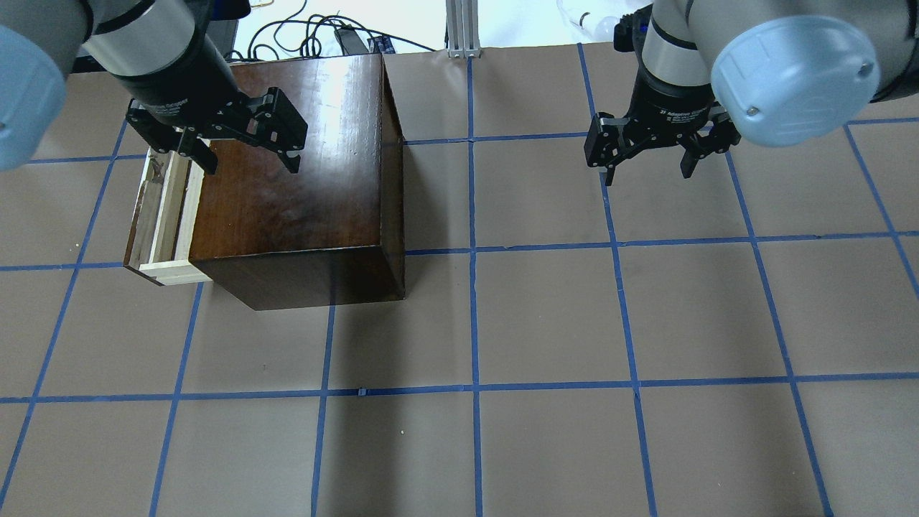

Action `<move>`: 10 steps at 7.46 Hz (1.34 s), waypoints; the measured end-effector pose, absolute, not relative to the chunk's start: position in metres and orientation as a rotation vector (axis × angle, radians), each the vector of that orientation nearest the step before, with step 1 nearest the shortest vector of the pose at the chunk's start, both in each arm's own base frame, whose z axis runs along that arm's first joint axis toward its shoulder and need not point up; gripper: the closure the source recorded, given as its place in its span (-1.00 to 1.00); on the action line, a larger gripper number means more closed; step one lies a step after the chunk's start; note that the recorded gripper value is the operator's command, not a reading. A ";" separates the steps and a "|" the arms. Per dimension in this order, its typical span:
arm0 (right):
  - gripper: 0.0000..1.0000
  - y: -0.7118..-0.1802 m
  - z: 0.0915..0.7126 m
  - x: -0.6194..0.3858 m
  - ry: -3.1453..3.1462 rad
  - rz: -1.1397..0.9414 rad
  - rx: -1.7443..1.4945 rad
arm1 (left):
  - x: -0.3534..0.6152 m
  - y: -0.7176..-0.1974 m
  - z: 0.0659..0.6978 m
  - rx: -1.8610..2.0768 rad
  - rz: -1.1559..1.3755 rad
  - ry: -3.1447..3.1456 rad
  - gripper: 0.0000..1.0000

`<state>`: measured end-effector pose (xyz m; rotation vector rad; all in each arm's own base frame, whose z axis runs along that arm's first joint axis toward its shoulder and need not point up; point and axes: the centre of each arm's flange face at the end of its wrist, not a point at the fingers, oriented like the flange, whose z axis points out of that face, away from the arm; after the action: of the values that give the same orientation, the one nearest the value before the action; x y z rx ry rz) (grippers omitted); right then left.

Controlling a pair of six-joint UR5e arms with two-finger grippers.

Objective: Open drawer and put corn inside

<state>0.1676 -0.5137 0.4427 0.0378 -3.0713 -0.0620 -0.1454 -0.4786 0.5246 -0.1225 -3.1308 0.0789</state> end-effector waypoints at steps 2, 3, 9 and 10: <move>-1.00 -0.514 0.443 0.168 -3.071 -0.062 0.038 | -0.140 -0.478 0.529 -0.156 0.095 -3.176 -1.00; -1.00 -0.514 0.443 0.168 -3.071 -0.062 0.038 | -0.142 -0.478 0.528 -0.161 0.092 -3.160 -1.00; -1.00 -0.514 0.443 0.168 -3.072 -0.062 0.038 | -0.149 -0.471 0.531 -0.170 0.102 -3.138 -1.00; -1.00 -0.514 0.443 0.168 -3.072 -0.062 0.038 | -0.149 -0.471 0.532 -0.162 0.104 -3.137 -1.00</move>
<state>0.1677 -0.5137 0.4427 0.0378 -3.0719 -0.0620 -0.1491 -0.4710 0.5322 -0.1620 -3.1372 0.1039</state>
